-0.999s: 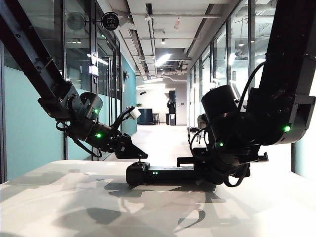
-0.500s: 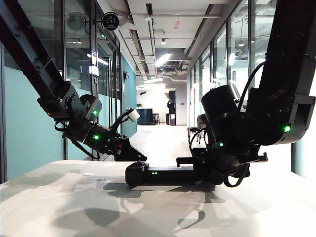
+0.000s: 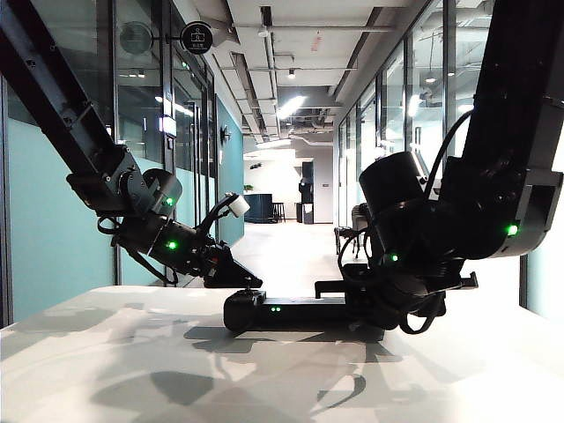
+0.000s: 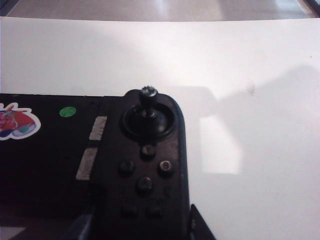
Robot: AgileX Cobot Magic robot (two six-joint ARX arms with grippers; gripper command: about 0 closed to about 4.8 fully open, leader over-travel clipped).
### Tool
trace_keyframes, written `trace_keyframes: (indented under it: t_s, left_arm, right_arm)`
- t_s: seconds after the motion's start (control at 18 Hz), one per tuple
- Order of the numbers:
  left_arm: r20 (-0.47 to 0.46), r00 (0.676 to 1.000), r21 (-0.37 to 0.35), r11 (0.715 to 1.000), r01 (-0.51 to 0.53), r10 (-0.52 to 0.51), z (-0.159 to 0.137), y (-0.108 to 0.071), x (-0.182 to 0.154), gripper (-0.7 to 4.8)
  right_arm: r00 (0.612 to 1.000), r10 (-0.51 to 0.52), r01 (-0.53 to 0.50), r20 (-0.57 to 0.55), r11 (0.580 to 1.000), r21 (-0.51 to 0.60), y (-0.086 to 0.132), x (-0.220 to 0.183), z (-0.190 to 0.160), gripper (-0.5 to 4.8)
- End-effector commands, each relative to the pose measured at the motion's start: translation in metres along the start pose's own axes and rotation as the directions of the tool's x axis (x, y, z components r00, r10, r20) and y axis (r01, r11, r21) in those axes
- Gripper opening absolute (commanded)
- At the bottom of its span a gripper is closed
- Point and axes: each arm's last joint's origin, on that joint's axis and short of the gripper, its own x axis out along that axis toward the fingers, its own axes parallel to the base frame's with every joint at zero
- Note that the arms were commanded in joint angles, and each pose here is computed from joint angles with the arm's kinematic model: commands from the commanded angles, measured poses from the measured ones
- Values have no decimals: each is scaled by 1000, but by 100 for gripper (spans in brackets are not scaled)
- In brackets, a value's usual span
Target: Push the left joystick on the remote control sitting on the white table backward to make the robot dog back up in a straight line until it returns close to you.
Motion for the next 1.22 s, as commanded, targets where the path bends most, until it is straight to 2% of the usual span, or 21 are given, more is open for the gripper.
trace_keyframes:
  t_s: [0.06, 1.22]
  left_arm:
    - [-8, 1000, -5, 1000, 21, -21, 0, -3, 1, -6]
    - [-23, 999, -8, 999, 37, -37, -2, -5, 0, -6]
  right_arm:
    - [1000, 0, 0, 26, 1000, 5, 1, 0, 5, 147]
    - [1000, 0, 0, 26, 1000, 5, 1, 0, 5, 147]
